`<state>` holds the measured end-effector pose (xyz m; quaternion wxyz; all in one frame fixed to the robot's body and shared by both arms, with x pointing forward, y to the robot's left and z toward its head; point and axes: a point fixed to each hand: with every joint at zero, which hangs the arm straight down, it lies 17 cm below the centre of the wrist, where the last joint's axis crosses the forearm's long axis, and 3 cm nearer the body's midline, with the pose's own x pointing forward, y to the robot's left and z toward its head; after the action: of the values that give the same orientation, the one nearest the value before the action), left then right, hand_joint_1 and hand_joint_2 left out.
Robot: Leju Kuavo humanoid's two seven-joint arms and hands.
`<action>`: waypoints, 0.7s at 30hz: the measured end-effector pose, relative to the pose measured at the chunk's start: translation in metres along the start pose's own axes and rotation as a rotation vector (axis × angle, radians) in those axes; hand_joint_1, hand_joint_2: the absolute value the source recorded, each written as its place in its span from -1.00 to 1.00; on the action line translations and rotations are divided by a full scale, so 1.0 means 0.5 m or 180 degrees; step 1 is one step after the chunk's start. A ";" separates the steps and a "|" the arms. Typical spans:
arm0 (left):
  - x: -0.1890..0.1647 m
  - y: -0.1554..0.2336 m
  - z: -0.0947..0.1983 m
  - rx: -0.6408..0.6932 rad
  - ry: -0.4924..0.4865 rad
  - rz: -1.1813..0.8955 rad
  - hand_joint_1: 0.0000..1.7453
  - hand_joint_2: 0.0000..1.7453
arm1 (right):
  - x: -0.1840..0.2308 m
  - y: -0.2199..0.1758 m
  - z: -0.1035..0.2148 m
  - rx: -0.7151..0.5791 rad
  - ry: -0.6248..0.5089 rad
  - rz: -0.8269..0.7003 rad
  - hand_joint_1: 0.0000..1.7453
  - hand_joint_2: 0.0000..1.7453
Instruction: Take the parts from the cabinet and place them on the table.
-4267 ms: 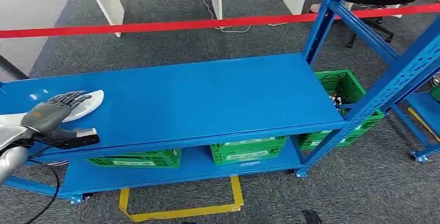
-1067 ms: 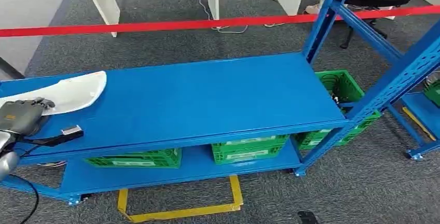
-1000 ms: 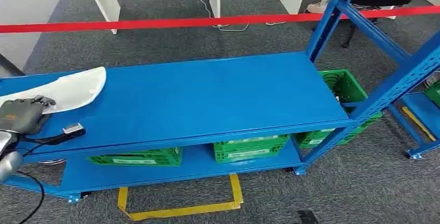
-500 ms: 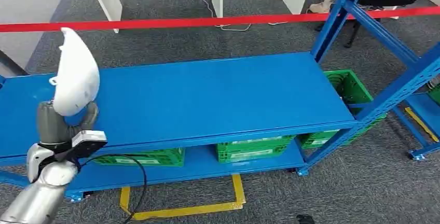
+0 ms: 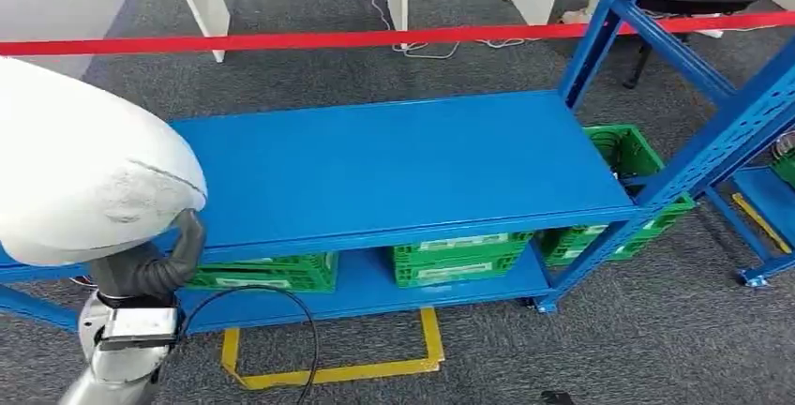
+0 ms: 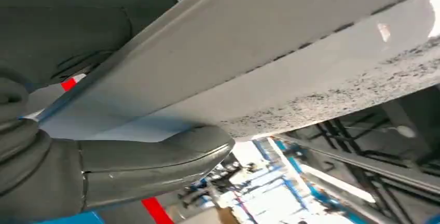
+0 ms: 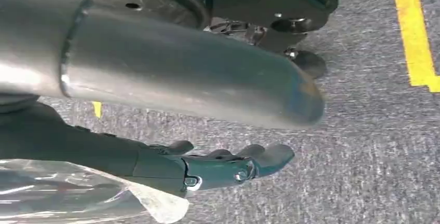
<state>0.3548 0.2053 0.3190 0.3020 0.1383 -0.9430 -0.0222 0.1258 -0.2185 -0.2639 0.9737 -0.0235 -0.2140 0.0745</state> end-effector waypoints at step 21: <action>0.019 -0.028 0.034 -0.0008 0.0187 0.0352 1.00 1.00 | -0.013 -0.002 0.002 -0.0027 0.0066 -0.0139 -1.00 -1.00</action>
<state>0.3411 0.1888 0.3084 0.3306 0.0862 -0.9398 -0.0025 0.1200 -0.2207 -0.2656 0.9771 -0.0237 -0.2048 0.0521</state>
